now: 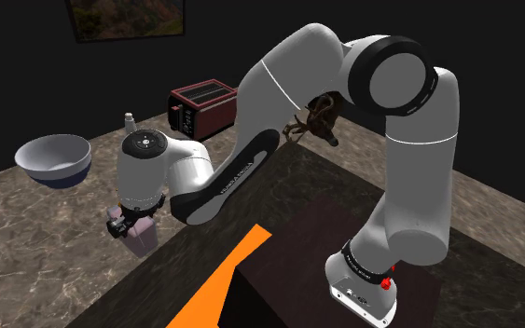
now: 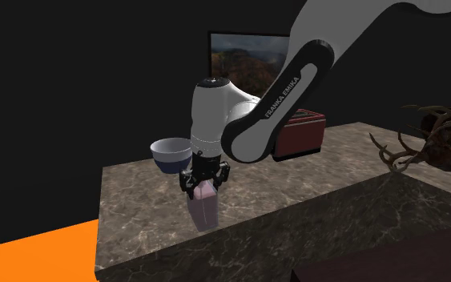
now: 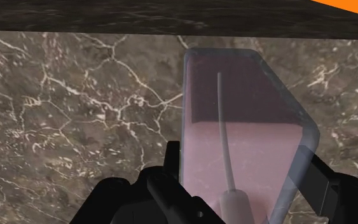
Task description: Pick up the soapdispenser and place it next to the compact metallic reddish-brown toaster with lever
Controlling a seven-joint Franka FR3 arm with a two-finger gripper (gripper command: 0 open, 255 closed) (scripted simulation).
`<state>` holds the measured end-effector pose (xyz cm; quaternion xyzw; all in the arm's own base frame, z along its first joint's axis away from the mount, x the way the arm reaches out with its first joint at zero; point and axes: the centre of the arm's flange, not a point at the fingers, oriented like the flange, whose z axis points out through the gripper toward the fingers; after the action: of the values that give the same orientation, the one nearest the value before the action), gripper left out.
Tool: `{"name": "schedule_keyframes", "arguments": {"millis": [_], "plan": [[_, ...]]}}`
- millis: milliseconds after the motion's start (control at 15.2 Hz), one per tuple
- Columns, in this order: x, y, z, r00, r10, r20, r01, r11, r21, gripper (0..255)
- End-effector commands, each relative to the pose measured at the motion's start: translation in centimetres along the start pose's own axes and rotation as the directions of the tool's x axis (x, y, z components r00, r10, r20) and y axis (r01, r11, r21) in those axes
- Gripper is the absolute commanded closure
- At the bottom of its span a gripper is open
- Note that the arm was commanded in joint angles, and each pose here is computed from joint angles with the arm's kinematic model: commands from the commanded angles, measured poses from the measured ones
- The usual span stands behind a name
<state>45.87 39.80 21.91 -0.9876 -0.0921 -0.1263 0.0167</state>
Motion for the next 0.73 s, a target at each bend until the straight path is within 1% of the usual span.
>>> {"name": "schedule_keyframes", "arguments": {"millis": [0,396,660], "plan": [[0.0,0.0,0.0,1.000,0.000,0.000,0.000,1.000,0.000,255],[0.0,0.0,0.0,1.000,0.000,0.000,0.000,1.000,0.000,255],[0.5,0.0,-2.0,1.000,0.000,0.000,0.000,1.000,0.000,255]]}}
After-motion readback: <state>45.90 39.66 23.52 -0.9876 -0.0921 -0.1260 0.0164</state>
